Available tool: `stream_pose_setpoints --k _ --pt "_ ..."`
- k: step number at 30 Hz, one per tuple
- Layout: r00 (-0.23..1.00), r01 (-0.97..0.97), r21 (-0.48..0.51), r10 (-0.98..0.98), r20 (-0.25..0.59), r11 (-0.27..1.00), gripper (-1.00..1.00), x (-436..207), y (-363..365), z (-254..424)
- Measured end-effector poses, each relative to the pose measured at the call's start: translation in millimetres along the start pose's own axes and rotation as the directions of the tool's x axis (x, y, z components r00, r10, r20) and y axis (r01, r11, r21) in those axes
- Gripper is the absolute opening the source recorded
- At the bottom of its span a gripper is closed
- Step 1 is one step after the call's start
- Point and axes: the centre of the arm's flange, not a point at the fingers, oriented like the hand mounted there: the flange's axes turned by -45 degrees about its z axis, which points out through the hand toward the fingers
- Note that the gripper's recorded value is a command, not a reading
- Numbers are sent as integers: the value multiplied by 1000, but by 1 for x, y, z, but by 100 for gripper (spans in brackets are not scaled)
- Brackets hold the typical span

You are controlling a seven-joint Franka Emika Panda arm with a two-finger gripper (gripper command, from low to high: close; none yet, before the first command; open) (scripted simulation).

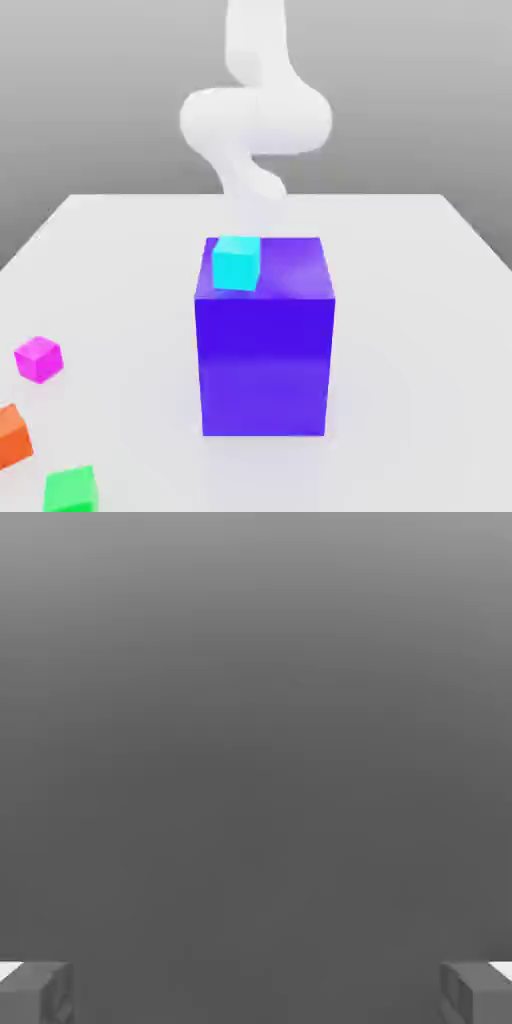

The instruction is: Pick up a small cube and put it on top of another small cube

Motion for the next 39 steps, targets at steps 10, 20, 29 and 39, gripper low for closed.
stream_pose_setpoints --k 10,20,29,39 --pt "801 -535 -317 590 105 783 0 -58 146 168" --pt "288 -799 -561 957 -41 217 0 -207 292 262" --pt "-195 -723 -615 947 -256 -315 0 -368 358 298" --pt "-207 -717 -615 942 -264 -330 -100 -406 361 335"
